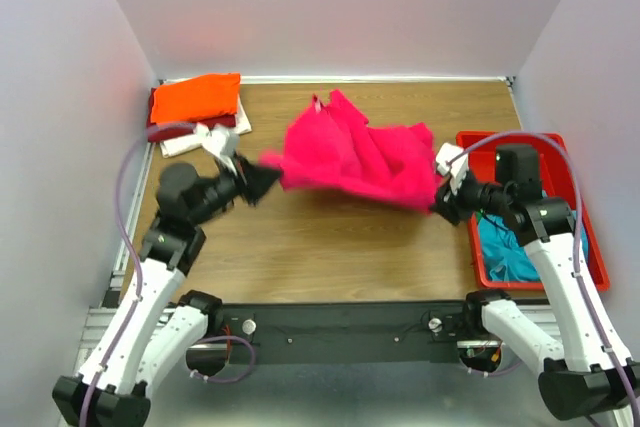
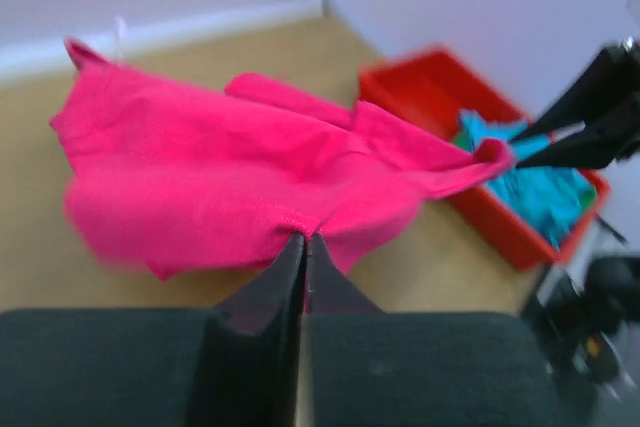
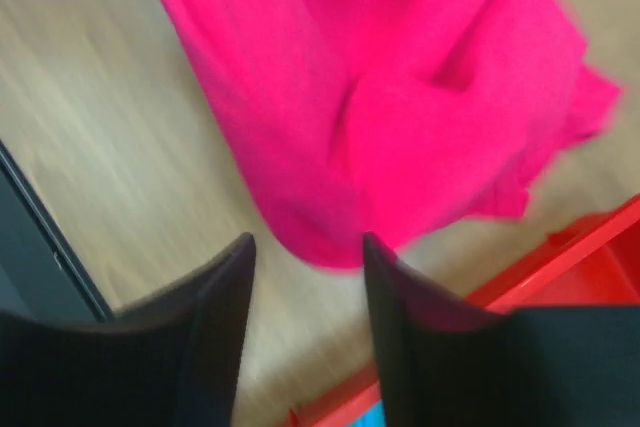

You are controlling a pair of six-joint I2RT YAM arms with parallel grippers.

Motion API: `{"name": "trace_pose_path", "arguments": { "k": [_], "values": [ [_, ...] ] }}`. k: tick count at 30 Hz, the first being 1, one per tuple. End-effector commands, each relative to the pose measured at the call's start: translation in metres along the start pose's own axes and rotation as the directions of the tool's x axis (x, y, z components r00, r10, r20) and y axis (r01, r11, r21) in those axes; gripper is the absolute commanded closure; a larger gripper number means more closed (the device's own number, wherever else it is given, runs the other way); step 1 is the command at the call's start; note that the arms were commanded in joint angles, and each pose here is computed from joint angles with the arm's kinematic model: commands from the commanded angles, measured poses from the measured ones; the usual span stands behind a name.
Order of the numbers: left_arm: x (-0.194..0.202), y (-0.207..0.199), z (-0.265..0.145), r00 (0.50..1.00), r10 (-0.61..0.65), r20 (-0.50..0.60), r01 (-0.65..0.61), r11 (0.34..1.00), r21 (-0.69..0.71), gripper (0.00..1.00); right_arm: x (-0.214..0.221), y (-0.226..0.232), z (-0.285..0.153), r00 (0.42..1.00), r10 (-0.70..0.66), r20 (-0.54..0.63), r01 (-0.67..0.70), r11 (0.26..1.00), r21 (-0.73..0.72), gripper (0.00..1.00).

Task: Fold and stack the t-shirts
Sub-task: Flatten the tshirt out

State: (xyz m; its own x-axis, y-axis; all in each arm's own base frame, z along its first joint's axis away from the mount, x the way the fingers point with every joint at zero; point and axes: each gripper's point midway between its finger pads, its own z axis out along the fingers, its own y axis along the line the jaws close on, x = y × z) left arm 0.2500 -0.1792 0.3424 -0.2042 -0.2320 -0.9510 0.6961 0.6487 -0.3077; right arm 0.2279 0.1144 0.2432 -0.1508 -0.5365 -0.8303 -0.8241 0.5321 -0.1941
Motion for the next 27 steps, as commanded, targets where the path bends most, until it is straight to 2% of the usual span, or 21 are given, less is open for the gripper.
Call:
{"name": "trace_pose_path", "arguments": {
  "k": [1,2,3,4,5,6,8,12,14,15,16,17,19,20,21,22,23,24,25,26,27],
  "values": [
    [0.073,-0.03,-0.048,0.969,-0.212,-0.13,0.22,0.974,0.056,0.62,0.05,0.025,-0.007,0.991,-0.017,-0.136,0.012,0.999,-0.038,0.3],
    [0.066,-0.032,-0.057,0.973,-0.211,-0.099,0.215,0.976,0.034,0.53,0.052,0.024,-0.007,0.989,-0.012,-0.145,0.008,1.0,-0.029,0.22],
    [0.058,-0.035,-0.065,0.977,-0.203,-0.068,0.204,0.979,0.013,0.38,0.054,0.022,-0.007,0.988,-0.004,-0.154,0.001,1.0,-0.017,0.15],
    [0.049,-0.03,-0.077,0.982,-0.186,-0.021,0.185,0.981,-0.051,0.33,0.055,0.021,-0.005,0.987,0.007,-0.162,-0.01,1.0,-0.019,0.07],
    [0.031,-0.033,-0.083,0.986,-0.164,0.021,0.165,0.984,-0.066,0.3,0.052,0.015,-0.001,0.988,0.012,-0.152,-0.013,1.0,-0.01,0.06],
    [0.027,-0.03,-0.083,0.987,-0.158,0.031,0.161,0.983,-0.09,0.29,0.049,0.01,0.003,0.99,0.025,-0.14,-0.025,1.0,0.0,0.02],
    [0.031,-0.014,-0.07,0.987,-0.159,-0.002,0.157,0.977,-0.141,0.3,0.047,-0.006,0.024,0.986,0.1,-0.134,-0.099,0.995,0.019,0.0],
    [0.054,0.015,-0.023,0.983,-0.164,-0.082,0.152,0.979,-0.137,0.32,0.057,-0.028,0.068,0.945,0.268,-0.186,-0.272,0.962,0.003,0.0],
    [0.06,0.043,0.013,0.982,-0.137,-0.133,0.114,0.979,-0.166,0.34,0.047,-0.036,0.081,0.93,0.322,-0.179,-0.33,0.944,-0.017,0.05],
    [0.087,0.072,0.035,0.959,-0.178,-0.22,0.123,0.963,-0.24,0.36,0.056,-0.038,0.092,0.91,0.353,-0.217,-0.368,0.93,-0.03,0.07],
    [0.068,0.068,0.039,0.972,-0.132,-0.196,0.088,0.971,-0.221,0.38,0.057,-0.043,0.095,0.907,0.358,-0.224,-0.371,0.929,-0.018,0.07],
    [0.075,0.085,0.065,0.959,-0.131,-0.252,0.073,0.971,-0.228,0.39,0.058,-0.051,0.1,0.902,0.362,-0.236,-0.372,0.928,-0.001,0.07],
    [0.089,0.1,0.089,0.941,-0.133,-0.312,0.048,0.963,-0.266,0.4,0.06,-0.057,0.103,0.897,0.368,-0.244,-0.375,0.927,0.02,0.07],
    [0.117,0.115,0.106,0.908,-0.158,-0.388,0.041,0.955,-0.294,0.4,0.06,-0.061,0.104,0.896,0.372,-0.244,-0.376,0.926,0.03,0.07],
    [0.106,0.119,0.123,0.913,-0.117,-0.391,0.001,0.958,-0.286,0.4,0.061,-0.061,0.106,0.896,0.373,-0.243,-0.377,0.926,0.029,0.07],
    [0.145,0.133,0.132,0.86,-0.15,-0.487,-0.024,0.942,-0.334,0.4,0.065,-0.061,0.108,0.889,0.384,-0.249,-0.391,0.92,0.023,0.07],
    [0.159,0.139,0.138,0.834,-0.154,-0.53,-0.048,0.937,-0.346,0.4,0.067,-0.06,0.109,0.887,0.387,-0.25,-0.396,0.918,0.017,0.06],
    [0.154,0.144,0.152,0.831,-0.133,-0.54,-0.079,0.933,-0.35,0.4,0.069,-0.059,0.11,0.887,0.388,-0.251,-0.399,0.917,0.008,0.07],
    [0.197,0.165,0.144,0.744,-0.166,-0.647,-0.148,0.904,-0.402,0.4,0.075,-0.055,0.11,0.885,0.388,-0.257,-0.403,0.915,-0.007,0.07],
    [0.196,0.17,0.154,0.738,-0.153,-0.658,-0.187,0.89,-0.417,0.4,0.077,-0.056,0.109,0.887,0.39,-0.248,-0.405,0.914,-0.008,0.07],
    [0.209,0.184,0.146,0.701,-0.165,-0.694,-0.251,0.853,-0.457,0.4,0.079,-0.055,0.107,0.887,0.397,-0.235,-0.414,0.91,-0.025,0.06]
  ]
}}
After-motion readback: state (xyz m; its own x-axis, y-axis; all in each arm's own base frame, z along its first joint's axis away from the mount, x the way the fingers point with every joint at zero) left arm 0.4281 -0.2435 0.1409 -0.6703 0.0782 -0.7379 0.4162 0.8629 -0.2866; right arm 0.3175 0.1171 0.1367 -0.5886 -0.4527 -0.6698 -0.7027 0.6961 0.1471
